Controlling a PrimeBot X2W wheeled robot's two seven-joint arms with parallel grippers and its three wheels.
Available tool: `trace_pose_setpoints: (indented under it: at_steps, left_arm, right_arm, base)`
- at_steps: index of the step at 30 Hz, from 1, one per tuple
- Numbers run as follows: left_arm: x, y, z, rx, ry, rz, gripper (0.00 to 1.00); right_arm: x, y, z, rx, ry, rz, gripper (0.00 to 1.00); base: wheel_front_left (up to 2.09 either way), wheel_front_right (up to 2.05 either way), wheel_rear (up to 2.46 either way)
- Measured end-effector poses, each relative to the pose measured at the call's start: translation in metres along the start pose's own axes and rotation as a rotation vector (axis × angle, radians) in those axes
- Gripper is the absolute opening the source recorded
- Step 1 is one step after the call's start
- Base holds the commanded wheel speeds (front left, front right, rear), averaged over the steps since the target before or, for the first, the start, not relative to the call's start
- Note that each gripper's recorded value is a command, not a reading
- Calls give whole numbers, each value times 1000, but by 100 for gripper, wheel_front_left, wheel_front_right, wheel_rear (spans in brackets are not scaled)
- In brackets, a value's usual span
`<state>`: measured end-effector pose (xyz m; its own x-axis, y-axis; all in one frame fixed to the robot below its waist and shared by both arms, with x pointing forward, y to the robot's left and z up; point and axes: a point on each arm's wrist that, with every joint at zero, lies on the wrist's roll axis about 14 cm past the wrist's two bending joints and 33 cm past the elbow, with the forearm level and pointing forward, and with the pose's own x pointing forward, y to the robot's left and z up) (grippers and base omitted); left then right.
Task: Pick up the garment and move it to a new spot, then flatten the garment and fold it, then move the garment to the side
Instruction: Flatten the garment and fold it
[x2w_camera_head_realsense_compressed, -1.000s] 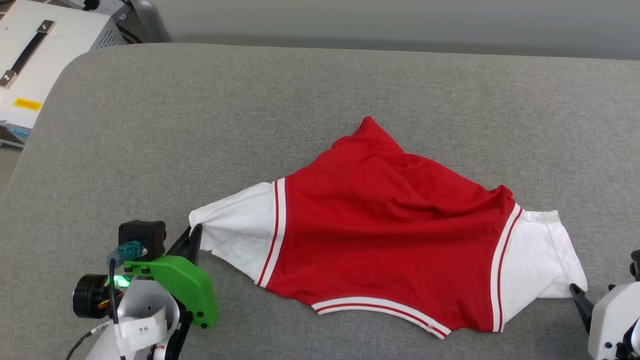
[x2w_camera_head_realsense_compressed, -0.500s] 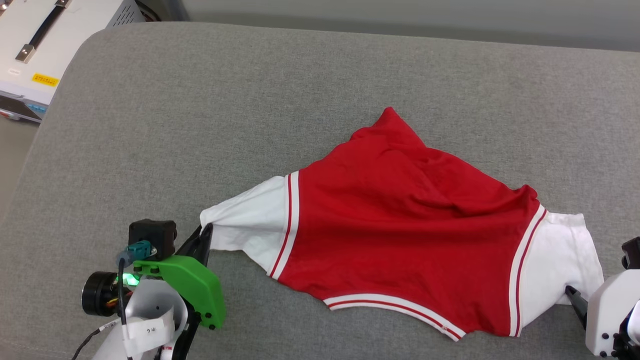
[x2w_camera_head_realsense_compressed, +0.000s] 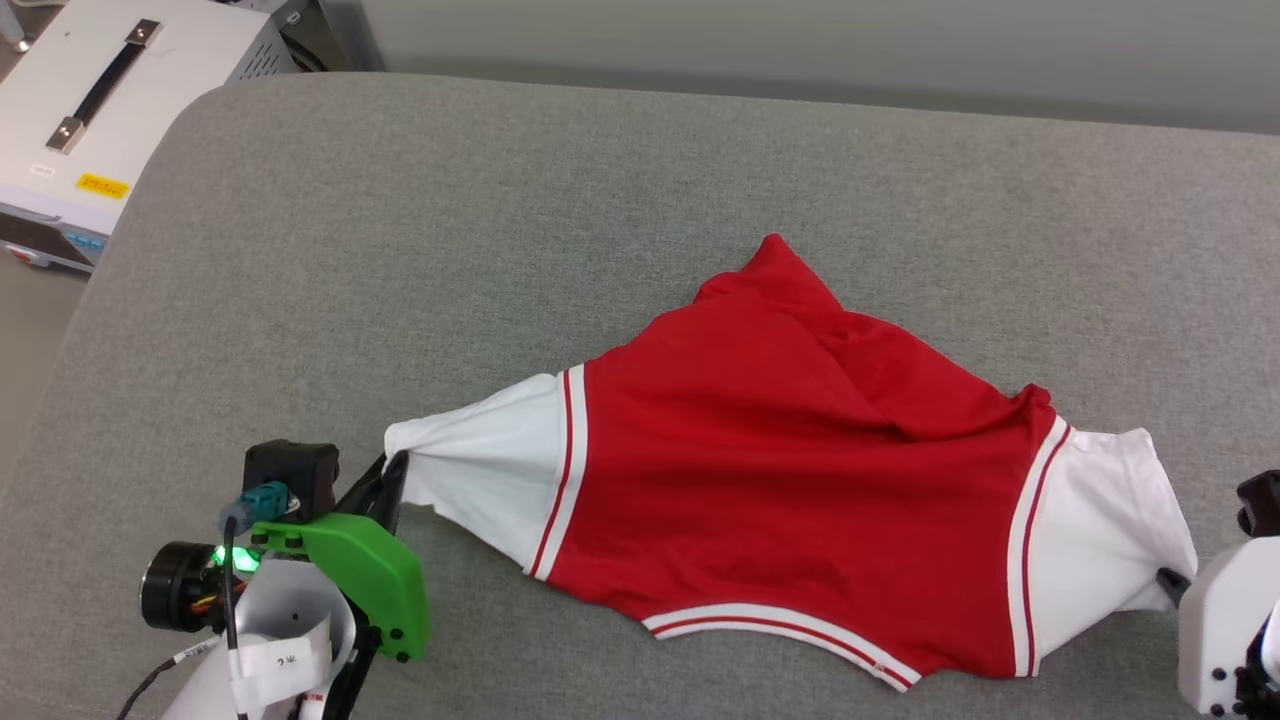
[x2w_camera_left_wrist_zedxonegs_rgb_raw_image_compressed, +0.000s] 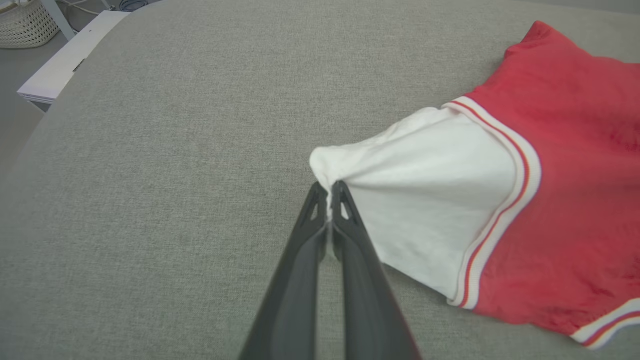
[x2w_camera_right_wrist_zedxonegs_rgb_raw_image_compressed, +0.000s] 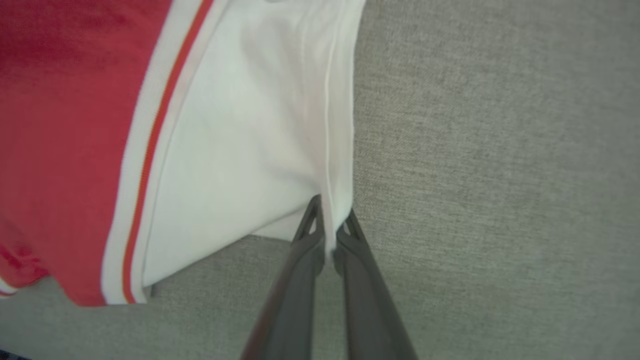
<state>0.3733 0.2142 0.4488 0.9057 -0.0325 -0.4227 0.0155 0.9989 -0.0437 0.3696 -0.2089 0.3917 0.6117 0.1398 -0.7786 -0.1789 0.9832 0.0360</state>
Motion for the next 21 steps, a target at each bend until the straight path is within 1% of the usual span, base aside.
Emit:
trace_pose_setpoints:
  at_steps: [2,3,5,9,13,15,16,20,21]
  left_arm:
    - [-3,3,6,20,-15,-1,0]
    - [-8,3,18,58,-37,-19,0]
    - [-12,2,30,82,-62,-32,0]
    - [-19,-3,71,164,-154,-78,0]
    - [-30,-7,107,237,-225,-109,0]
    - [-37,-10,129,269,-275,-119,0]
    - [-40,-11,139,280,-298,-122,0]
    - [-56,-16,192,270,-428,-137,0]
    - [-61,-18,203,284,-453,-144,0]
  right_arm:
    - [-9,-7,14,-8,-53,-15,0]
    - [-26,-16,40,3,-145,-21,0]
    - [-38,-21,57,-19,-199,-31,0]
    - [-66,-29,95,-83,-307,-47,0]
    - [-99,-36,135,-141,-422,-71,0]
    - [-119,-38,158,-151,-493,-78,0]
    - [-126,-39,166,-154,-519,-81,0]
    - [-157,-43,202,-173,-634,-101,0]
    - [-164,-44,211,-177,-661,-106,0]
  base:
    - [0,0,0]
    - [0,0,0]
    - [0,0,0]
    - [0,0,0]
    - [0,0,0]
    - [0,0,0]
    - [0,0,0]
    - [0,0,0]
    - [0,0,0]
